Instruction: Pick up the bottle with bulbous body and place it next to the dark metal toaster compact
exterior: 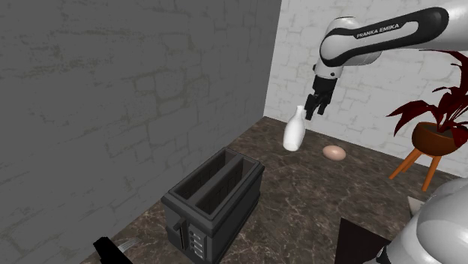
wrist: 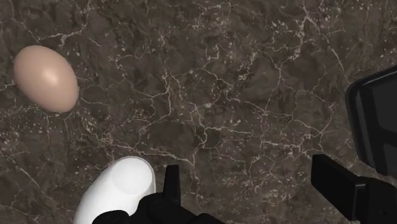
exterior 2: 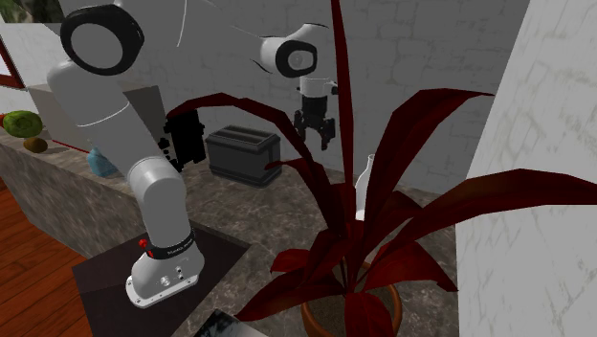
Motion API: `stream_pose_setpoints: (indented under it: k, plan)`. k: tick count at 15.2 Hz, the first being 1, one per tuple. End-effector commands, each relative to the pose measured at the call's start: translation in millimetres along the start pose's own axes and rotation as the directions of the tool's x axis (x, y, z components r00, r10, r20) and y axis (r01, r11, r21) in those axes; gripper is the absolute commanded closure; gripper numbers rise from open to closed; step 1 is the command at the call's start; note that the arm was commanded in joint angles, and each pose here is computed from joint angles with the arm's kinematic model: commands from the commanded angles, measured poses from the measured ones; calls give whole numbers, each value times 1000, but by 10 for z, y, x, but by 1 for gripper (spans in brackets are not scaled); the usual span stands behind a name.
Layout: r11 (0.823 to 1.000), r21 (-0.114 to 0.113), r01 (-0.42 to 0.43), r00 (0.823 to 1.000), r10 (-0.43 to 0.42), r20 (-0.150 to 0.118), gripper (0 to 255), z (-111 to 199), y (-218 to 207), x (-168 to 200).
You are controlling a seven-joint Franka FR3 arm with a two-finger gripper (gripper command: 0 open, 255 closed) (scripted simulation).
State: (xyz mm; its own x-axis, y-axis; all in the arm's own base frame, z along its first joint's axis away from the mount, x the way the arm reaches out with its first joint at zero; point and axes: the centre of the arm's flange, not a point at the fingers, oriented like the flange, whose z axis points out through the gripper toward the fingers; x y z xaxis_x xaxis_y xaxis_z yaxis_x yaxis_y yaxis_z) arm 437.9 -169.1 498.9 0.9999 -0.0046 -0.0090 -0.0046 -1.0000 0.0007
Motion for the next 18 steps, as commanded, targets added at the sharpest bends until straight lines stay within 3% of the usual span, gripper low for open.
stream_pose_setpoints:
  k: [1,14,18]
  plan:
    - [1000,-1,-4,1000,4,-11,0,65,191,155]
    - [999,4,-32,996,33,-80,0,368,1479,1145]
    - [999,4,-33,996,33,-80,0,527,1485,1163]
